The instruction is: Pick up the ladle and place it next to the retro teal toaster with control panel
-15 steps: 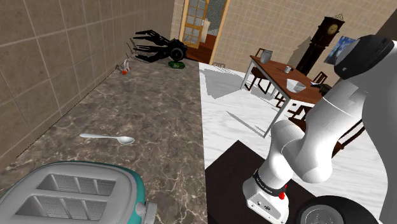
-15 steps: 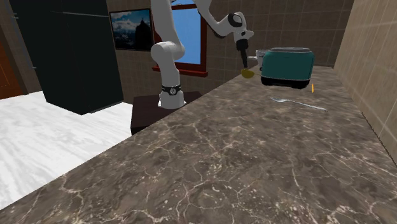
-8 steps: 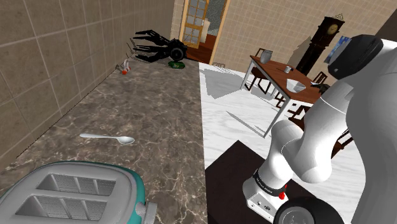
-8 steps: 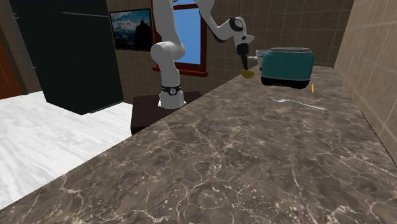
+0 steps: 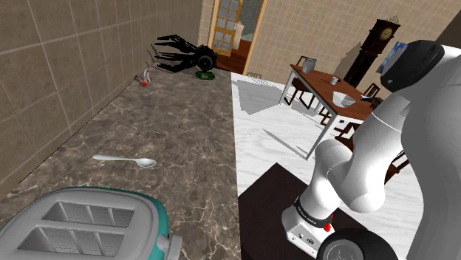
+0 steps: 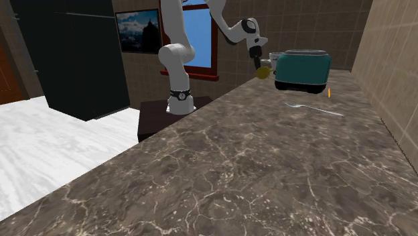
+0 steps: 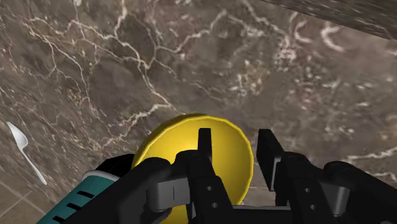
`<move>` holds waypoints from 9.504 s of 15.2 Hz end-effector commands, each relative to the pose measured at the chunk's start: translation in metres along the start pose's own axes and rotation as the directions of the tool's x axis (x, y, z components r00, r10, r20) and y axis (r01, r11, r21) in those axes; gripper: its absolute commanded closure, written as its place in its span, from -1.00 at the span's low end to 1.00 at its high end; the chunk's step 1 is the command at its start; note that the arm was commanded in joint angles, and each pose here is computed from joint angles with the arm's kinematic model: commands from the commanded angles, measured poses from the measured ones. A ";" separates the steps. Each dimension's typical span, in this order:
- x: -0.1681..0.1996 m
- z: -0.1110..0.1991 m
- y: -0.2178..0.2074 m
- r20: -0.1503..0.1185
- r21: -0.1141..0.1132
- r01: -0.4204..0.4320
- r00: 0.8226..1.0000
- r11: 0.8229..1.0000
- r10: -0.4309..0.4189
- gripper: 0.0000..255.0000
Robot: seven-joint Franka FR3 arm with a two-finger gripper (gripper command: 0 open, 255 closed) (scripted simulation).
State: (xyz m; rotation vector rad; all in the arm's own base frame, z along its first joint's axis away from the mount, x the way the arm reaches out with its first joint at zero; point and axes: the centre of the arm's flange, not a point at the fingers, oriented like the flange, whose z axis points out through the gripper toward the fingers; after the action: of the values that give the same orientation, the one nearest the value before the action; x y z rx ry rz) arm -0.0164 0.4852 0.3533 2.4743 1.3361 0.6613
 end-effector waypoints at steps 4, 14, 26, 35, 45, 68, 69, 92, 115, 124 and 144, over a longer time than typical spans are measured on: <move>0.000 0.001 0.000 0.002 -0.002 -0.001 1.000 1.000 0.001 1.00; 0.061 -0.004 0.075 0.113 0.162 0.134 0.982 0.978 -0.153 -1.00; 0.079 0.038 0.092 0.148 0.227 0.178 0.965 0.958 -0.215 -1.00; 0.083 0.038 0.096 0.148 0.226 0.177 0.966 0.958 -0.214 1.00; 0.083 0.024 0.099 0.148 0.227 0.178 0.965 0.958 -0.215 1.00; 0.084 0.052 0.122 0.153 0.369 0.145 0.965 0.918 -0.214 -1.00; 0.083 0.055 0.121 0.153 0.369 0.145 0.965 0.918 -0.214 -1.00; 0.092 0.028 0.134 0.153 0.369 0.145 0.965 0.918 -0.214 1.00; 0.125 -0.077 0.186 0.153 0.369 0.145 0.965 0.918 -0.214 1.00; 0.138 -0.119 0.206 0.153 0.369 0.145 0.965 0.918 -0.214 1.00; 0.170 -0.142 0.304 0.153 0.369 0.145 0.965 0.918 -0.214 1.00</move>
State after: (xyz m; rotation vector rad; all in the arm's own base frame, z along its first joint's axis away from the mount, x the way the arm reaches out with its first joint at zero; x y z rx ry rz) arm 0.2007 0.4686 0.6504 2.5534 1.7026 0.1410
